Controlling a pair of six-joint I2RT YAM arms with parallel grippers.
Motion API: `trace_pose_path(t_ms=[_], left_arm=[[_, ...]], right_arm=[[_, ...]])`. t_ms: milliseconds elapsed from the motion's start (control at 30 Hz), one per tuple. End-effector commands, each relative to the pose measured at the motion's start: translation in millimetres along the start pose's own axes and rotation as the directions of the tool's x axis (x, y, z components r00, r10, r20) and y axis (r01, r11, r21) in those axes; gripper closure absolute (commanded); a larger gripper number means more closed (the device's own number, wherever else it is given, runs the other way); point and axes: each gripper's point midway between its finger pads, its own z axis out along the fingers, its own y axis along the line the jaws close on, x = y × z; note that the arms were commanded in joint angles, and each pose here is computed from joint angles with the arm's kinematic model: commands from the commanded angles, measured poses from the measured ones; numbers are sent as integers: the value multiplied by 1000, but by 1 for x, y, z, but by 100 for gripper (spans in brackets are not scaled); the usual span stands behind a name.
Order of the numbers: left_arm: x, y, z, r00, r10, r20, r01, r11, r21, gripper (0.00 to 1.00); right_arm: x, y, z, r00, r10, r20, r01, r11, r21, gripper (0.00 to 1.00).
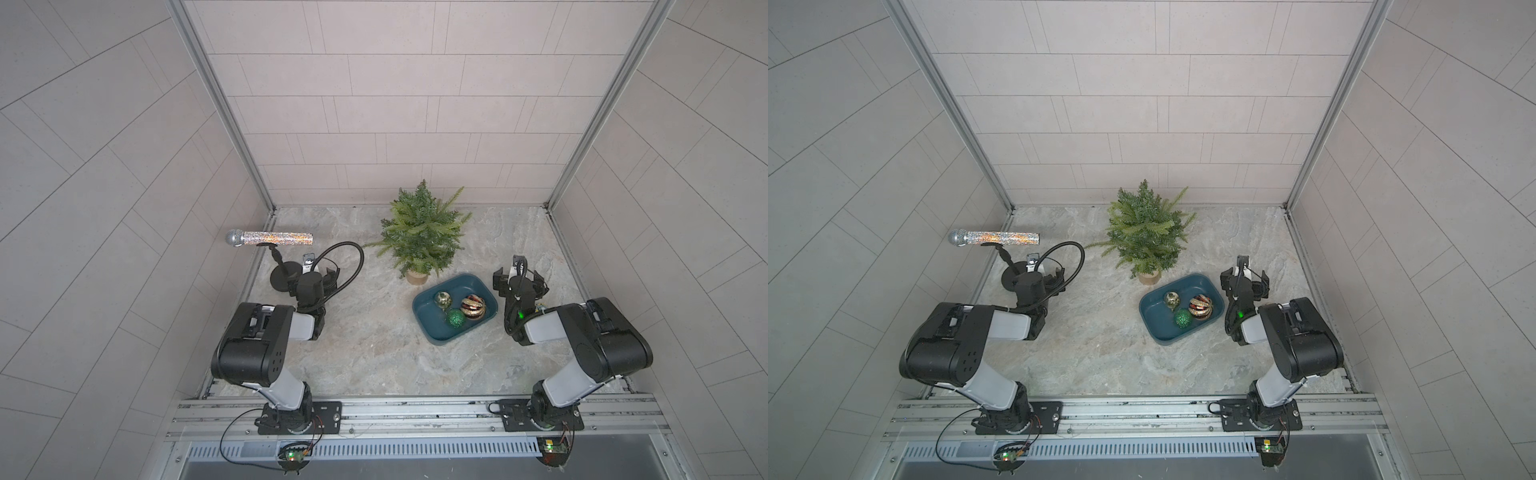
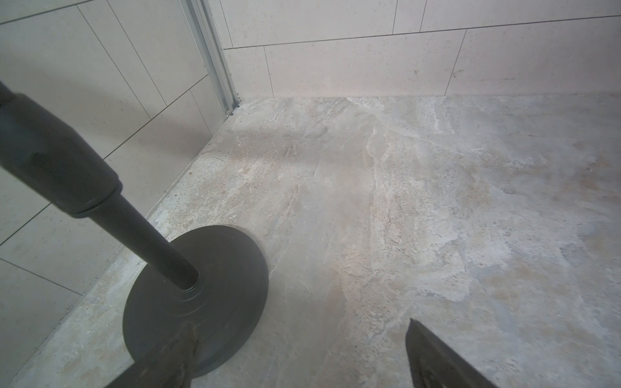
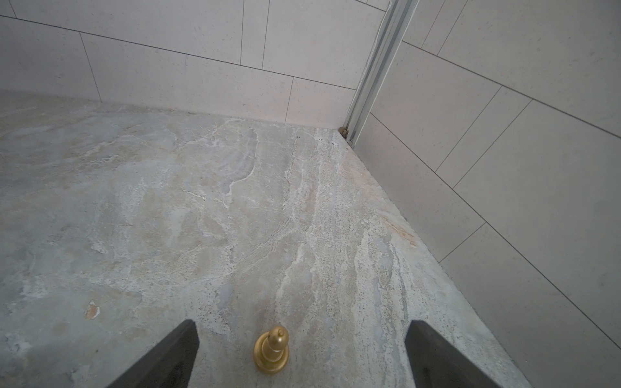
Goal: Decorate the small christmas tree with ornaments
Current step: Pick up an ornament from the container.
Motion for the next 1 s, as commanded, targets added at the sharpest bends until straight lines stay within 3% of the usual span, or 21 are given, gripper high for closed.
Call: trace_pose_path(t_ms=[0, 500, 633, 700, 833, 967], left_arm=[[-9, 1, 2, 1000, -9, 22, 9, 1000, -1, 0], [-9, 4, 2, 1000, -23, 20, 23, 1000, -1, 0], [-29, 24, -4, 998, -56, 3, 56, 992, -116, 0], [-39, 23, -5, 998, -38, -44, 33, 993, -110, 0], [-62, 34, -16, 995, -96, -4, 95, 984, -151, 0], [-82, 33, -27, 986, -165, 18, 166, 979, -121, 0]], right_arm=[[-4, -1, 1, 1000, 6, 9, -6, 1000, 1, 0], [-6, -8, 2, 999, 34, 6, -35, 999, 16, 0], [-10, -10, -13, 997, 50, 56, -48, 999, -25, 0], [-21, -18, -21, 995, 46, 91, -50, 998, 38, 0], [-49, -19, -26, 998, 29, 62, -29, 1000, 11, 0], [-88, -25, -41, 976, 188, 113, -185, 982, -40, 0]])
